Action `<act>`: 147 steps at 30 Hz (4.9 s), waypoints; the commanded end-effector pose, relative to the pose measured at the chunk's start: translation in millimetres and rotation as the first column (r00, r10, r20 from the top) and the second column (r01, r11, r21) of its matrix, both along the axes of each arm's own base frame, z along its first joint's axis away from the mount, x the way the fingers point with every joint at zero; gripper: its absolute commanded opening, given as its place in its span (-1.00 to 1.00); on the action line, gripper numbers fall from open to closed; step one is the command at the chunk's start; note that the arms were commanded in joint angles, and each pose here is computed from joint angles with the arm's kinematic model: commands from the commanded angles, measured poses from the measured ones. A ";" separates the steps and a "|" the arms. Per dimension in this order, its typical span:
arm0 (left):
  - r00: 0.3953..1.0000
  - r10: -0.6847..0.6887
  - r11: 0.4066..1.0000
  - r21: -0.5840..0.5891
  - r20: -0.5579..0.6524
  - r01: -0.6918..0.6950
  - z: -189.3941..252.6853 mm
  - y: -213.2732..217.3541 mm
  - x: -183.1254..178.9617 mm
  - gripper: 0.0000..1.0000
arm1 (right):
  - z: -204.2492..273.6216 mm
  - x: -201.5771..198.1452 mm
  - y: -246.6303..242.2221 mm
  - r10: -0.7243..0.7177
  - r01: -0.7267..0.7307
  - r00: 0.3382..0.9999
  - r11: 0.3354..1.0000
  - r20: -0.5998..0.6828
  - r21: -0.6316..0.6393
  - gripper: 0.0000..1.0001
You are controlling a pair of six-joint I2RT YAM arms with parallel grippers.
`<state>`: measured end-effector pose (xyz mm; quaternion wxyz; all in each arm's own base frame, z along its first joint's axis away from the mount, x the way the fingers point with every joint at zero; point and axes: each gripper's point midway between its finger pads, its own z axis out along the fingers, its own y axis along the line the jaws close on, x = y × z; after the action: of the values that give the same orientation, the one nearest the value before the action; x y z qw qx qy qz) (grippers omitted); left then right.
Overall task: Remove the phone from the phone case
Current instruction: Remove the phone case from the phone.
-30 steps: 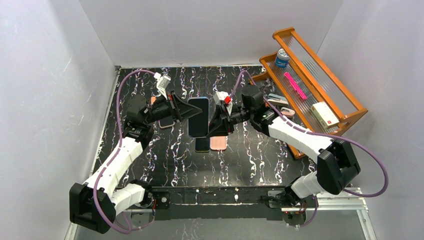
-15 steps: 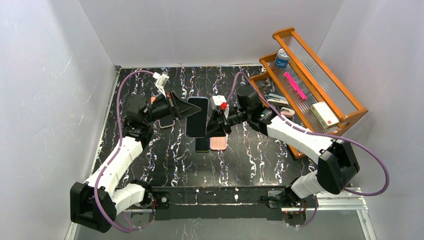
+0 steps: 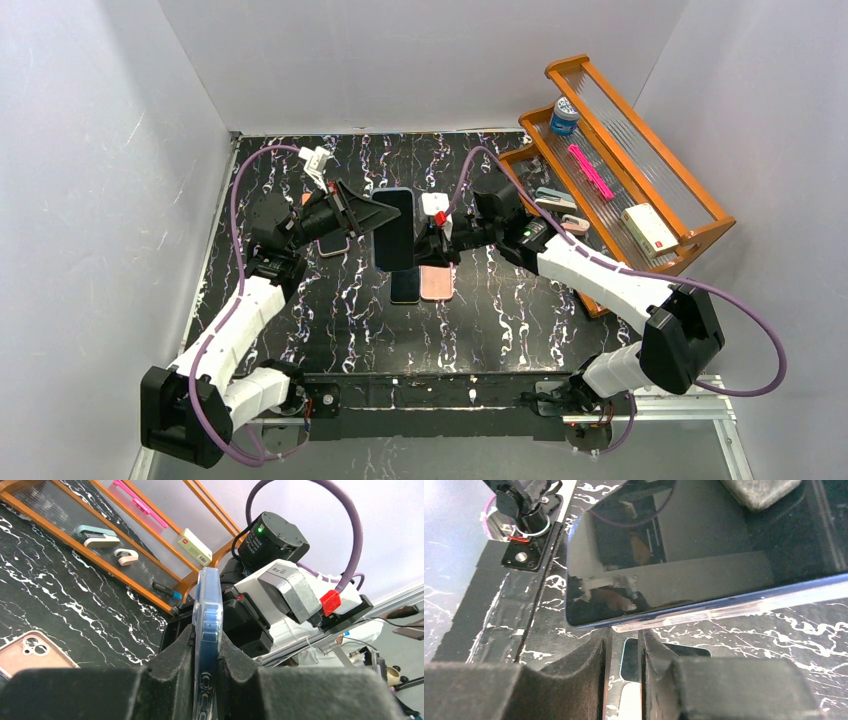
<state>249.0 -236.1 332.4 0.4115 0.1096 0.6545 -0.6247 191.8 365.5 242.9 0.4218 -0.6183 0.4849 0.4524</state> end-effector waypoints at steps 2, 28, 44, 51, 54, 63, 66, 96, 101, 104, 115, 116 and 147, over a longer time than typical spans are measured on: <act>0.995 -0.088 0.993 -0.077 -0.044 0.084 21.6 -7.8 -29.5 -1.00 | 37.0 40.6 11.3 -0.158 0.133 0.965 0.983 0.209 0.125 -0.97; 0.953 0.303 0.953 -0.035 0.026 -0.302 -5.8 18.6 22.3 -1.00 | 34.5 36.3 -36.9 -0.486 0.554 0.820 0.806 -0.301 0.209 0.31; 0.949 0.314 0.943 -0.114 -0.021 -0.314 1.0 19.1 26.8 -1.00 | 45.4 -8.8 -16.7 -0.192 0.433 0.696 0.881 -0.692 0.190 0.19; 0.957 0.291 0.946 -0.148 -0.009 -0.289 10.7 17.9 21.0 -1.00 | 44.5 -10.2 -9.5 -0.144 0.403 0.666 0.895 -0.732 0.191 0.03; 0.959 0.282 0.946 -0.165 -0.008 -0.279 14.4 17.7 18.6 -1.00 | 45.5 -10.8 -8.5 -0.131 0.394 0.666 0.898 -0.734 0.198 0.01; 0.966 0.256 0.941 -0.218 -0.038 -0.258 15.1 16.4 14.5 -1.00 | 59.3 -13.9 -3.3 -0.050 0.347 0.669 0.903 -0.741 0.252 -0.12; 0.971 0.237 0.938 -0.250 -0.038 -0.239 18.2 13.6 8.2 -1.00 | 66.5 -11.4 -0.3 -0.024 0.340 0.671 0.898 -0.741 0.279 -0.14; 0.963 0.249 0.965 -0.115 0.105 -0.237 7.1 -5.8 -7.2 -0.42 | 99.9 7.1 -9.1 0.055 0.301 0.704 0.880 -0.708 0.368 -0.97; 0.951 0.281 0.958 -0.091 0.124 -0.272 8.5 0.0 -3.5 -0.13 | 101.1 6.2 -11.8 0.057 0.295 0.713 0.880 -0.699 0.372 -0.97; 0.946 0.297 0.954 -0.082 0.131 -0.288 8.3 3.3 -2.5 0.01 | 101.9 5.2 -12.5 0.060 0.289 0.717 0.881 -0.695 0.375 -0.97; 0.873 0.446 0.889 0.010 0.198 -0.457 -4.9 34.4 4.6 0.08 | 111.1 0.9 -15.0 0.073 0.254 0.758 0.883 -0.649 0.395 -0.97; 0.866 0.452 0.886 0.009 0.211 -0.464 -3.5 36.8 3.0 0.08 | 112.1 0.5 -15.0 0.073 0.251 0.761 0.884 -0.645 0.395 -0.97; 0.884 0.380 0.907 0.079 0.273 -0.414 -24.9 31.3 -5.0 -0.11 | 124.7 -4.1 -16.8 0.083 0.220 0.796 0.883 -0.600 0.414 -0.97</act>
<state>245.3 -199.6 300.5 0.6002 0.0680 0.6608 -0.4454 198.6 355.9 312.8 0.3373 -0.2668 0.5696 0.7005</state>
